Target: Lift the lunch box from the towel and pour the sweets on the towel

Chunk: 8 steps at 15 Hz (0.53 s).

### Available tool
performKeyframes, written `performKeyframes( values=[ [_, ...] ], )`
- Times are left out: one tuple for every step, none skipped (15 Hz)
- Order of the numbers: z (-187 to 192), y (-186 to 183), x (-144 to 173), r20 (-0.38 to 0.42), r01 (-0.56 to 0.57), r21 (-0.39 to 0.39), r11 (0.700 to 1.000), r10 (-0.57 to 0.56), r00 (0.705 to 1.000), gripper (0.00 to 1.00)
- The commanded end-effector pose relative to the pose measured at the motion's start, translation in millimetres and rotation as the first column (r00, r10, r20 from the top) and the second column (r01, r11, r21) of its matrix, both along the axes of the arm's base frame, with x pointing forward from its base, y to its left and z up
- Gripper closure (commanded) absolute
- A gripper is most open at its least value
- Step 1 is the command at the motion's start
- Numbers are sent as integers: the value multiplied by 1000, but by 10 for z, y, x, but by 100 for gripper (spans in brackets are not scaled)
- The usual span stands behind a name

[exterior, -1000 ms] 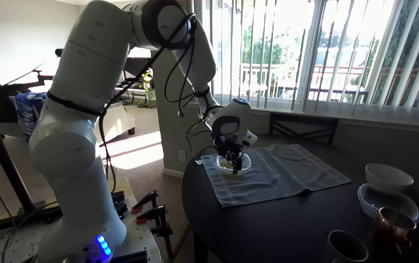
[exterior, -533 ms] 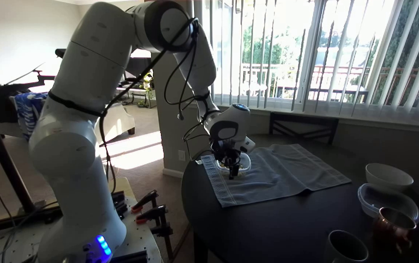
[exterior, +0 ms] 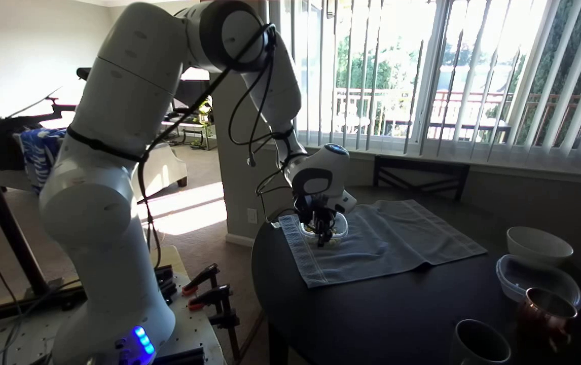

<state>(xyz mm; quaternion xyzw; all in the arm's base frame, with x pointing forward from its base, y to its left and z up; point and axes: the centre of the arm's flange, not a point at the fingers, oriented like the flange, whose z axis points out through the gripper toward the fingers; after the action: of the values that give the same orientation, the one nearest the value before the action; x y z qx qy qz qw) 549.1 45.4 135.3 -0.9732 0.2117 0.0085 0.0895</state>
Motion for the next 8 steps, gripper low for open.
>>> performKeyframes(
  values=[
    [83,-89,-132,12,42,11,999,-42,999,88],
    [81,-103,-131,12,45,11,999,-46,999,94],
    [82,-116,-129,13,49,11,999,-50,999,98],
    [84,-125,-126,14,54,11,999,-54,998,99],
    [92,-128,-128,15,57,11,998,-57,998,100],
    [114,-124,-129,21,59,11,998,-60,998,100],
    [141,-117,-132,28,60,14,998,-60,998,100],
    [172,-110,-132,37,60,16,998,-61,997,99]
  ],
)
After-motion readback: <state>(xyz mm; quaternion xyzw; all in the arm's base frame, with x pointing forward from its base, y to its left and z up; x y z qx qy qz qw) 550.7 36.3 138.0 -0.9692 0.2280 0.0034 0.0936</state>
